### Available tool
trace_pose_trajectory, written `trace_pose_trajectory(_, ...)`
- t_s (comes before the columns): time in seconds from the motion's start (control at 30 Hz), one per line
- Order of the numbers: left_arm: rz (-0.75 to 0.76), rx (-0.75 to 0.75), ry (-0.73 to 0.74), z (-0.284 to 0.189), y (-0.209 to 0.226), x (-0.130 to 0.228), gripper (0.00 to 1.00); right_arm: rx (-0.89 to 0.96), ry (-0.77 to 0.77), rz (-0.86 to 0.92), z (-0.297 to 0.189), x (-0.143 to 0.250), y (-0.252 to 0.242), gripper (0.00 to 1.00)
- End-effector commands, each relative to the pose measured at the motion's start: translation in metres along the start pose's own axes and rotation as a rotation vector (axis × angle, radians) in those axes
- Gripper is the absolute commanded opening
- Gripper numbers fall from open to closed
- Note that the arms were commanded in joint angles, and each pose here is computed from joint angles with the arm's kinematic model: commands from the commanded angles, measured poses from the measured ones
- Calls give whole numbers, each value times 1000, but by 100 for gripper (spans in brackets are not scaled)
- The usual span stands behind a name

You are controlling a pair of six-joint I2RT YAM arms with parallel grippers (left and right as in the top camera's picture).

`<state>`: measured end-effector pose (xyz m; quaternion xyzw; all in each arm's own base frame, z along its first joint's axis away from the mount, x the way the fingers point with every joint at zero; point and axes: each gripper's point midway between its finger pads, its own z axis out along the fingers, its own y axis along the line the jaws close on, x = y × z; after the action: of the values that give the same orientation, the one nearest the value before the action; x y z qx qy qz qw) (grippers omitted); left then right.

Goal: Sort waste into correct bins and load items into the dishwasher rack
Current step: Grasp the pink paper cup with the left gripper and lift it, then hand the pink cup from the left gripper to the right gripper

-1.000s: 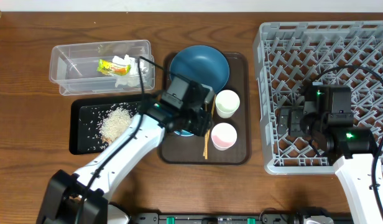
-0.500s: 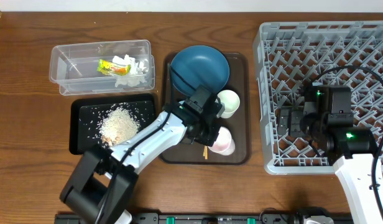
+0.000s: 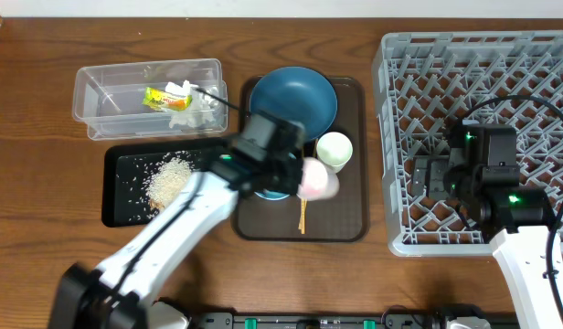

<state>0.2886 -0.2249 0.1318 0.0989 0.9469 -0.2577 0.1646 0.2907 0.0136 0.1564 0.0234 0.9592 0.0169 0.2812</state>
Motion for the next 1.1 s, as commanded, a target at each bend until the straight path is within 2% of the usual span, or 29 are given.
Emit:
trace_pose_trajectory(0.0,-161,64,-77,-25,7,-26,6,-35,-40,47,-5,-13,8,99)
trace_pose_trajectory(0.07,-244,221,-74,-35,2,-39,6,-205,-56,-14,-8,-17,37,99)
trace_pose_trajectory(0.2,-310,476,-42,-44,-13,-57,6,-601,-95,-224,-30,-17,101,99)
trace_pose_trajectory(0.27,-305,610,-11,-47,-22,-64,6,-761,-108,-303,-41,-12,122,99)
trace_pose_trajectory(0.4,-267,830,86,-48,-41,-65,6,-959,-115,-378,-52,-5,144,99)
trace_pose_trajectory(0.53,-270,903,172,-36,-46,-56,6,-1090,-130,-429,-56,0,155,99)
trace_pose_trajectory(0.63,-275,923,210,-31,-50,-50,6,-1110,-128,-436,-47,-1,157,99)
trace_pose_trajectory(0.9,-220,952,232,-31,-65,-44,6,-1196,-192,-456,-31,-17,166,99)
trace_pose_trajectory(1.07,-210,953,246,-29,-71,-40,6,-1307,-272,-489,-45,-26,174,99)
